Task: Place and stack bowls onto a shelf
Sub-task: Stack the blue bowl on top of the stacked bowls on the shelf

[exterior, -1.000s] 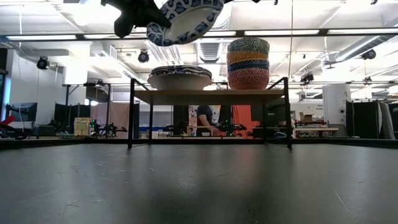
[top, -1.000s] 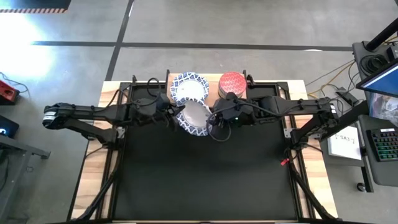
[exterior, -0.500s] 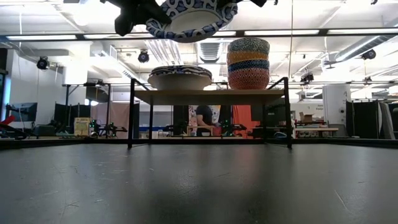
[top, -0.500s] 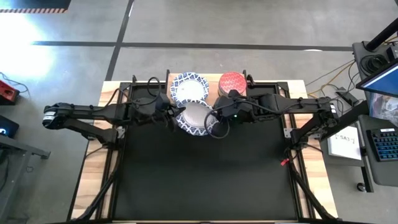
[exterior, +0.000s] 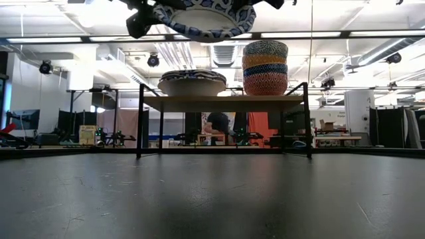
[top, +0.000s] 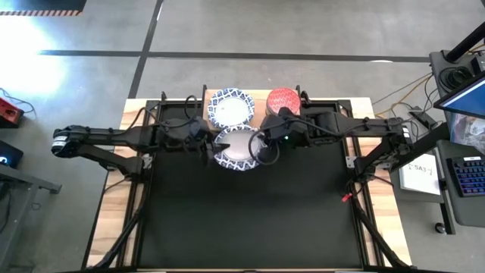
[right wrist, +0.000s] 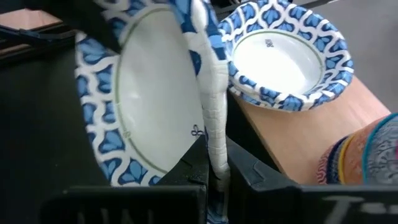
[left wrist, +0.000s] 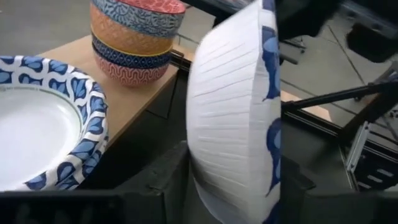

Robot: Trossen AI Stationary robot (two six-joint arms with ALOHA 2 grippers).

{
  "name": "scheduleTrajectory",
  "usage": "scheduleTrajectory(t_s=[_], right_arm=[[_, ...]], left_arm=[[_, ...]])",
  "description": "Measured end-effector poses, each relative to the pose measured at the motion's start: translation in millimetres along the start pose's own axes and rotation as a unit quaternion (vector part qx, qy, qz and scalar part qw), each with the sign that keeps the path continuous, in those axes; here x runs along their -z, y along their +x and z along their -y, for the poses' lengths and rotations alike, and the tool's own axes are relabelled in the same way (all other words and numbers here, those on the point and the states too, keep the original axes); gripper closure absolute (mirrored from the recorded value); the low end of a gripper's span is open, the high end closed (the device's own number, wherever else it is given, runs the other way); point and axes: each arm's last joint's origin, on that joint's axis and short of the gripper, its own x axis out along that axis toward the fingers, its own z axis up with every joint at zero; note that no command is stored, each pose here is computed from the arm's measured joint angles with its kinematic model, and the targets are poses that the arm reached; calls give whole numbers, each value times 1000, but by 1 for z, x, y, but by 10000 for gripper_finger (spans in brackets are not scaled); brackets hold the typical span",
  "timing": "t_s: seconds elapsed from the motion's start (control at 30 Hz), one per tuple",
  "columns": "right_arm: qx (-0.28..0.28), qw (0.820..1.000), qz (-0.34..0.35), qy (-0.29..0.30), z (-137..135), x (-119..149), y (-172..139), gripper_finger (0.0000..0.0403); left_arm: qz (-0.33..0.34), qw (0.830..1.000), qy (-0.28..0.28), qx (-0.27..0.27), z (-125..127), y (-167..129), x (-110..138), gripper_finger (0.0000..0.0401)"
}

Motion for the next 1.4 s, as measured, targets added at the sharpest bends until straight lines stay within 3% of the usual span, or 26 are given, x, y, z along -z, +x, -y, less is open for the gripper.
scheduleTrajectory(t_s=[0.37, 0.67, 0.87, 1.03, 1.27, 1.4], right_arm=[[27, 999, 6, 22, 29, -10, 9, 390], [49, 998, 14, 23, 42, -14, 12, 390], [53, 996, 69, 34, 53, -27, 14, 390], [5, 991, 97, 87, 76, -39, 18, 390], [-25, 980, 71, 185, 122, -41, 38, 390], [-41, 976, 74, 199, 134, -43, 47, 390]], left_arm=[[26, 1000, 10, 9, 0, -20, -8, 210], [37, 999, 10, -12, -3, -35, -11, 206], [31, 999, 9, -15, -6, -46, -10, 206], [39, 999, 2, -12, -7, -55, -12, 206], [44, 999, 3, -11, -8, -66, -13, 206], [42, 999, 7, -11, -9, -70, -12, 206]])
